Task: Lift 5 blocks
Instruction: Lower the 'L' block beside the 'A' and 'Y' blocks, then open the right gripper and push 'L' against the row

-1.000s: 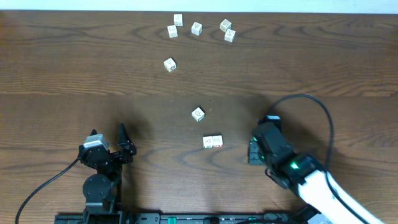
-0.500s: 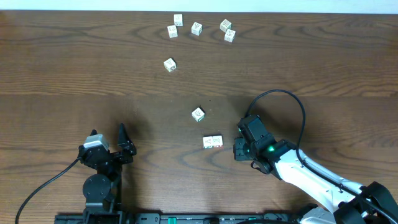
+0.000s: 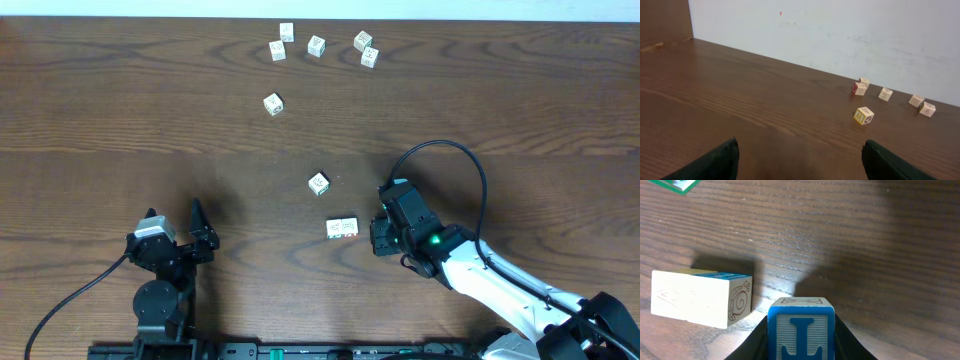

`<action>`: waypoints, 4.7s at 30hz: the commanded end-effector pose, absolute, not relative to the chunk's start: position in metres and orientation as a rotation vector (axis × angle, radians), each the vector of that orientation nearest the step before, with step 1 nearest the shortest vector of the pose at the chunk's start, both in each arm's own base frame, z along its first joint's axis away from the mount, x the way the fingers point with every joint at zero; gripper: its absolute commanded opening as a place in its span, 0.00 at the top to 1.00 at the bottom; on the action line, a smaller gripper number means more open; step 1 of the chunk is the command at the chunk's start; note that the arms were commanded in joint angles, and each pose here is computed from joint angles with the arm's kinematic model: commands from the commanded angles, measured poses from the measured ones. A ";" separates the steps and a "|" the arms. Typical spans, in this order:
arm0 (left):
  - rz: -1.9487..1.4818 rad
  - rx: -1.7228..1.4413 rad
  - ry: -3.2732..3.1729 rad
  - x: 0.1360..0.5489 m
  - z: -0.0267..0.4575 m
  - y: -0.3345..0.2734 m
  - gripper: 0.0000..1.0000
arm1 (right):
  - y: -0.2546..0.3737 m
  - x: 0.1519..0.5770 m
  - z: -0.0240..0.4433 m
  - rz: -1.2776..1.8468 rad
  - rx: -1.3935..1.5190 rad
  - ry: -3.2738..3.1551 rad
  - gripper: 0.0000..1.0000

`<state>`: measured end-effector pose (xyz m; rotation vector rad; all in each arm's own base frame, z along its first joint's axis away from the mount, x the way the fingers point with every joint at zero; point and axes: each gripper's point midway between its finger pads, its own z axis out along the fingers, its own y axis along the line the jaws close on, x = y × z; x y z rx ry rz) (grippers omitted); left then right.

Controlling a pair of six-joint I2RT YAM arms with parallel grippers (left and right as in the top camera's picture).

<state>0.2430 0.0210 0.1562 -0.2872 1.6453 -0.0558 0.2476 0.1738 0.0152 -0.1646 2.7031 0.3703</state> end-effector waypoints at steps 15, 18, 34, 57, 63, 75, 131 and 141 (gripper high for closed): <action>-0.038 -0.289 1.693 0.242 0.138 0.022 0.21 | 0.184 0.258 0.001 0.344 -0.210 2.707 0.77; -0.037 -0.289 1.693 0.242 0.138 0.022 0.21 | 0.185 0.259 0.003 0.347 -0.211 2.704 0.71; -0.038 -0.289 1.693 0.242 0.138 0.022 0.21 | 0.186 0.258 0.015 0.357 -0.242 2.698 0.23; -0.038 -0.289 1.693 0.242 0.138 0.022 0.21 | 0.132 0.284 0.047 0.071 -0.154 2.677 0.99; -0.038 -0.289 1.693 0.242 0.138 0.022 0.21 | 0.138 0.282 0.017 0.079 -0.181 2.751 0.99; -0.038 -0.289 1.693 0.242 0.138 0.022 0.21 | 0.161 0.273 0.011 0.174 -0.255 2.771 0.99; -0.038 -0.289 1.693 0.242 0.138 0.022 0.21 | 0.198 0.264 0.017 0.368 -0.167 2.770 0.99; -0.038 -0.289 1.693 0.242 0.138 0.022 0.21 | 0.179 0.266 0.013 0.174 -0.159 2.752 0.99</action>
